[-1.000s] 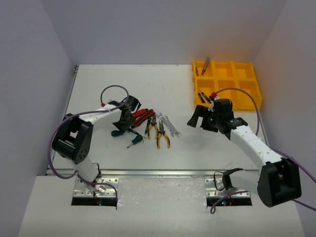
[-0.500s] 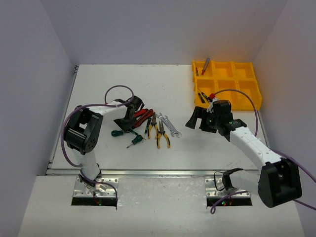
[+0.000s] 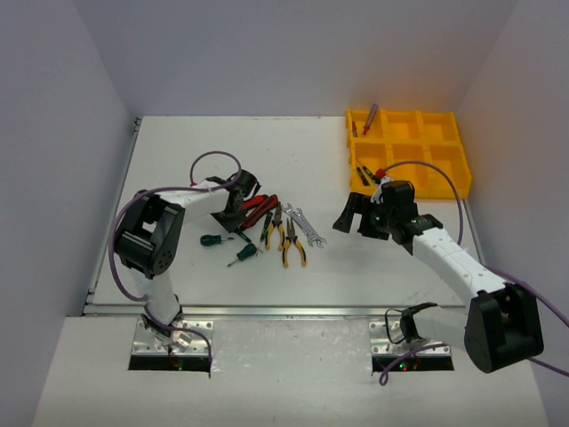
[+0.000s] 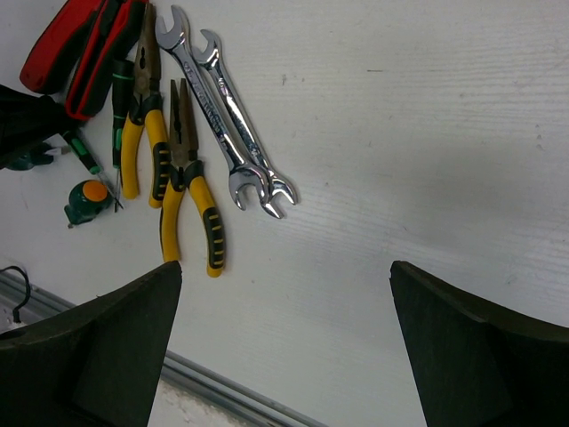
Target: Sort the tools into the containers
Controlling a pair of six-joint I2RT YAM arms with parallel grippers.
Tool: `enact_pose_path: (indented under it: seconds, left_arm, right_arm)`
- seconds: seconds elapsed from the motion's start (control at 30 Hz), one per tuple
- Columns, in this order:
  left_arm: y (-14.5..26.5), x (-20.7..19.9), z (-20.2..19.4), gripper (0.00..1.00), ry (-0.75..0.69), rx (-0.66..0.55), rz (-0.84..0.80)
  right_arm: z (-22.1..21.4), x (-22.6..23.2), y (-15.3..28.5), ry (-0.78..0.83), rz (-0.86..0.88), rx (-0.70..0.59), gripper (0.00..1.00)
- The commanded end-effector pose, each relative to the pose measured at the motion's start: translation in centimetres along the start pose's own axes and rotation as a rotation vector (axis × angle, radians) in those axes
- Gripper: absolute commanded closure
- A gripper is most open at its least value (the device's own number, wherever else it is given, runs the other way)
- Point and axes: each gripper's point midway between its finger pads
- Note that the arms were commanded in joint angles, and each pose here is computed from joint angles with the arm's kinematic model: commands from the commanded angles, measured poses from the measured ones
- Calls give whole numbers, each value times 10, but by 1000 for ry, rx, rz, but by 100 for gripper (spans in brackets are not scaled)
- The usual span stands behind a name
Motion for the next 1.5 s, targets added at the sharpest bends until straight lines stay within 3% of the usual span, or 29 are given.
enact_pose_path:
  seconds: [0.0, 0.23, 0.37, 0.4, 0.53, 0.67, 0.93, 0.97, 1.0, 1.03, 1.07, 1.1, 1.13, 1.3, 1.47]
  left_arm:
    - [46, -16, 24, 100, 79, -57, -159]
    - [114, -14, 58, 100, 141, -173, -355]
    - [171, -48, 46, 100, -61, -199, -744]
    - [183, -59, 54, 100, -86, -253, -814]
    - [250, -78, 13, 100, -227, -204, -1251]
    - [280, -82, -8, 100, -301, -190, -1400]
    - [297, -84, -30, 100, -323, -161, -1498]
    - [298, -84, -29, 100, -321, -168, -1498]
    - [296, -83, -26, 99, -320, -187, -1484]
    - [294, -82, -23, 95, -316, -205, -1465]
    - [290, -82, -18, 71, -305, -224, -1431]
    - [283, -80, -10, 23, -297, -258, -1369]
    - [271, -76, -5, 0, -308, -277, -1290]
    - [234, -31, 46, 0, -259, -445, -869]
    - [224, -11, 44, 0, -367, -462, -787]
  right_arm:
    - [12, 18, -2, 28, 74, -37, 1]
    - [4, 81, 9, 147, 362, -22, 2]
    - [-10, 144, 29, 261, 614, 38, 5]
    - [-17, 152, 31, 278, 645, 65, 6]
    - [-24, 201, 41, 358, 744, 98, 10]
    - [-37, 224, 35, 336, 775, 123, 19]
    - [-42, 234, 10, 284, 726, 120, 48]
    - [-42, 233, 9, 285, 721, 119, 55]
    - [-40, 231, 7, 288, 710, 107, 80]
    - [-39, 229, 7, 291, 701, 96, 100]
    - [-37, 228, 7, 297, 687, 82, 100]
    - [-30, 222, 3, 311, 643, 46, 100]
    - [-20, 212, -3, 337, 561, 0, 100]
    - [40, 119, -31, 486, 62, -118, 100]
    - [139, 17, -44, 517, -333, -195, 100]
Point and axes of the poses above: each gripper's point midway between its finger pads, its own y axis back along the fingers, its own x axis along the line the jaws close on, z = x × y, and after that the axes turned 8 degrees about -y, right-handed
